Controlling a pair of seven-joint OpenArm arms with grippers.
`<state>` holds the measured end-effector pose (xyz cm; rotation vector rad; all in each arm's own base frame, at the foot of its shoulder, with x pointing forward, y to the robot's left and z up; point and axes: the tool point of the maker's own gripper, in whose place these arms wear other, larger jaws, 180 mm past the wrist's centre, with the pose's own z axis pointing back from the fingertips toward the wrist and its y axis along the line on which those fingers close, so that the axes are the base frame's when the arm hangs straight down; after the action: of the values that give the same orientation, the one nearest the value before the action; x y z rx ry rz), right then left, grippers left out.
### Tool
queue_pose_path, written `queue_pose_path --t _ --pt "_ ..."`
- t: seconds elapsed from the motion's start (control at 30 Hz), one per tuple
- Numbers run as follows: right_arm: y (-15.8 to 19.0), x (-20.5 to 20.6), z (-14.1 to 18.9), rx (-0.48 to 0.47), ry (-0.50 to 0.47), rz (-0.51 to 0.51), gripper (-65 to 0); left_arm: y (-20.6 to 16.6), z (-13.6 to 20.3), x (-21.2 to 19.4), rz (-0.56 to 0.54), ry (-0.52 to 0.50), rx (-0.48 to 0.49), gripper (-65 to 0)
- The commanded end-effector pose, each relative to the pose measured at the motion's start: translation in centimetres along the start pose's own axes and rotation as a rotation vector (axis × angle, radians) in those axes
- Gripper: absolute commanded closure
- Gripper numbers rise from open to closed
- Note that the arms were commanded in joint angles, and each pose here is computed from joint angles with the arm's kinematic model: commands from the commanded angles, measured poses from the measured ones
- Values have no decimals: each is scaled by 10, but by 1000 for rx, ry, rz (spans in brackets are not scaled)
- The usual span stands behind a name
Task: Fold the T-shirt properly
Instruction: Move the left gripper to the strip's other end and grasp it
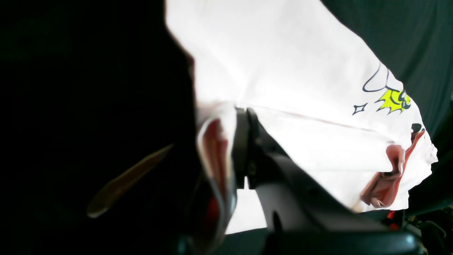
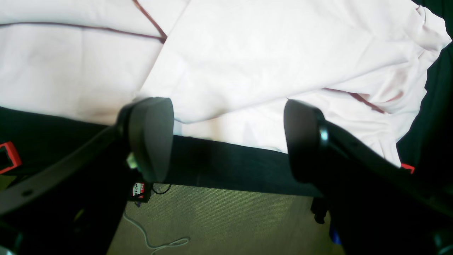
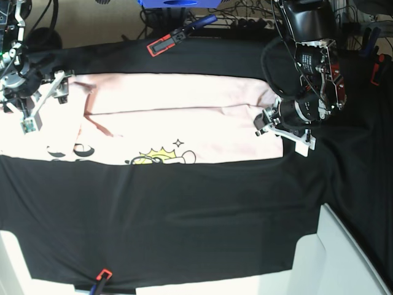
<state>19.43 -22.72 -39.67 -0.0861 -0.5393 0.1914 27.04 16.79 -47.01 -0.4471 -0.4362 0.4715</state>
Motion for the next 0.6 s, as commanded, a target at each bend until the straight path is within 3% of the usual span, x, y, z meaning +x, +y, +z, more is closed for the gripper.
queue_pose_path --t 0.0,0.3,0.43,0.57 --pt "-4 8 4 -11 -29 10 -460 -9 8 20 -22 -56 -22 0" --pt "-4 8 4 -11 -29 10 -460 -23 42 43 -10 -175 8 0" --pt "-4 8 4 -11 -29 10 -460 -44 38 27 -59 -101 -26 0" --pt "-5 8 4 -12 -29 11 -460 -52 32 22 -41 -99 -43 0"
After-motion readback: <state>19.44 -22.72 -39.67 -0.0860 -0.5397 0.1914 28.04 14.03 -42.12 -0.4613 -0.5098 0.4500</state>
